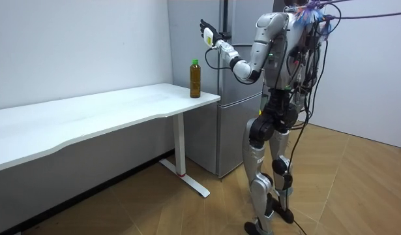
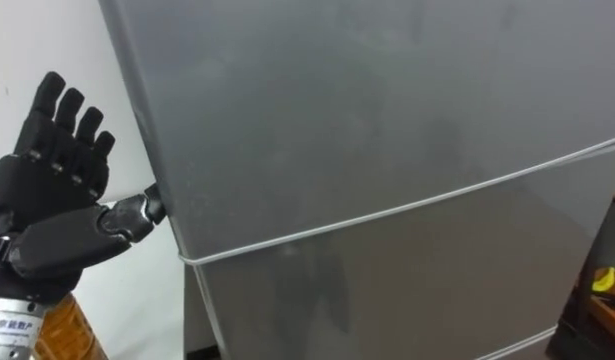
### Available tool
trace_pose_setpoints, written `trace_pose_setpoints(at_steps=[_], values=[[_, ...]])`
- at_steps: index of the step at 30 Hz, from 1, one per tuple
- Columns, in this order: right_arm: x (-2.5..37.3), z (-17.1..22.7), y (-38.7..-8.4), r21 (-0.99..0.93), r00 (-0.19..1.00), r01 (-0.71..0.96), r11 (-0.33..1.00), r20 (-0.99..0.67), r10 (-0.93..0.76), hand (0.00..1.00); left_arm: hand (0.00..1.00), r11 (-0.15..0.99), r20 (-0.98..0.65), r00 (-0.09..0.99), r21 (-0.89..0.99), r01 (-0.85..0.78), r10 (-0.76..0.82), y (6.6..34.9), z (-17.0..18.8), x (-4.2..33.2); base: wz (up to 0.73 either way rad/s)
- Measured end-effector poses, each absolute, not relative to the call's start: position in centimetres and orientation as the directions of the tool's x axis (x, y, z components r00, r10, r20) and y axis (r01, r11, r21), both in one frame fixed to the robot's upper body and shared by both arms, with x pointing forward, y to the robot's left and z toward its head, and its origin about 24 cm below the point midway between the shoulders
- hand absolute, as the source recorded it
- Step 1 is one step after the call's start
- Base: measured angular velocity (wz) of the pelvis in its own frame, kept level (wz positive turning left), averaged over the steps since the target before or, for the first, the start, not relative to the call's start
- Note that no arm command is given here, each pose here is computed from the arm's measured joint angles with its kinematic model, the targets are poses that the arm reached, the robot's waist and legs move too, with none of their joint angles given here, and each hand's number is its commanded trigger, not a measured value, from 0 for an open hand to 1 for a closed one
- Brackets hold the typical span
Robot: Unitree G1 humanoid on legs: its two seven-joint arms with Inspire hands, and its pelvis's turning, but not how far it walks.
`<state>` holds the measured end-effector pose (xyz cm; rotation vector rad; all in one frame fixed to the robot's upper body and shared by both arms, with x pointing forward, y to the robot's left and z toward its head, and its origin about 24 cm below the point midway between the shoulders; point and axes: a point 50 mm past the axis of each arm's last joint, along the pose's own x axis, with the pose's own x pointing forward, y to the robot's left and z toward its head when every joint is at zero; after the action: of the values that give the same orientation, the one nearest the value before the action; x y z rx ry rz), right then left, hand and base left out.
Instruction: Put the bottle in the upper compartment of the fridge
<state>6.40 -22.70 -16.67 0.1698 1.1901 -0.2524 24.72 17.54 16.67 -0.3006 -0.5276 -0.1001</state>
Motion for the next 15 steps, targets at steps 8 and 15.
trace_pose_setpoints(at_steps=[8,15], values=[[6.41,-16.69,-22.66,0.005,0.347,0.28,0.96,-0.933,-0.096,0.0,0.0,0.95,0.522,0.851,-0.239,0.201,-0.049,17.31,16.84,24.61,0.0],[6.47,-16.7,-22.7,0.006,0.344,0.252,0.968,-0.935,-0.084,0.0,0.0,0.95,0.54,0.838,-0.211,0.23,-0.083,16.94,17.13,24.43,0.02]])
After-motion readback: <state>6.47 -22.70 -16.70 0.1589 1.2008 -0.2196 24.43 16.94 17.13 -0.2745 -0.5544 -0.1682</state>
